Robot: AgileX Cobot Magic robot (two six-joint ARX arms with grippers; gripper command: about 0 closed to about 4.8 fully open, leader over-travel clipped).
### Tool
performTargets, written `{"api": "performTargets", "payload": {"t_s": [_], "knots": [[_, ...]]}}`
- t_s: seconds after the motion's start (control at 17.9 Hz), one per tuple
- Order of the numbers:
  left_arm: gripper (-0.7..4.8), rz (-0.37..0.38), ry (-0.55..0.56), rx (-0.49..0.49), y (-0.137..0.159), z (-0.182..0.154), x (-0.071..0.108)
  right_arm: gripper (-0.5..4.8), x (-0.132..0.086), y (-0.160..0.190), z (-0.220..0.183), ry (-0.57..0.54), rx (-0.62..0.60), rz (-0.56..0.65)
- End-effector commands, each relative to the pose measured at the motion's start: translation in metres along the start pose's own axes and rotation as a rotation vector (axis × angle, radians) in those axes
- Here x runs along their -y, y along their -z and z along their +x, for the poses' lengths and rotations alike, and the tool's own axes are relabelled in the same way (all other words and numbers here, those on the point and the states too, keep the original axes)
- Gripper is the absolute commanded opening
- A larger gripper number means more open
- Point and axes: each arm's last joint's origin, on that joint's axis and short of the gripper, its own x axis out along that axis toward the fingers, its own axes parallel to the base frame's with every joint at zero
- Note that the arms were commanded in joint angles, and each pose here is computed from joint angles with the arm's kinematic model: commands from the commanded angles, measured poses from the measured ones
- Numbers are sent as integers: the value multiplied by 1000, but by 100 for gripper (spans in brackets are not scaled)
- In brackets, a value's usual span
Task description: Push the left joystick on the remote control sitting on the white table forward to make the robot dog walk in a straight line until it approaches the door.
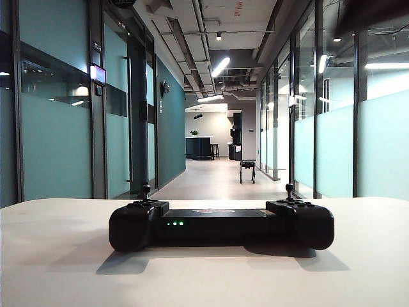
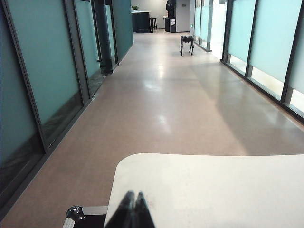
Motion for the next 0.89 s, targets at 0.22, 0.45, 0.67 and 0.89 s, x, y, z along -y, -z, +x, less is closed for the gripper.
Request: {"api": "performTargets", "payload": {"t_s": [0.22, 0.45, 0.67, 0.89], "knots": [[-5, 0, -3, 9, -2, 0, 0, -5, 36, 46, -10, 103, 297, -105], [-5, 0, -4, 9, -2, 0, 0, -5, 53, 73, -15, 166, 328, -102], [-5, 0, -3, 8, -2, 0, 0, -5, 69, 103, -21, 269, 413, -82], [-5, 0, -3, 8, -2, 0, 0, -5, 79, 114, -20, 305, 419, -87]]}}
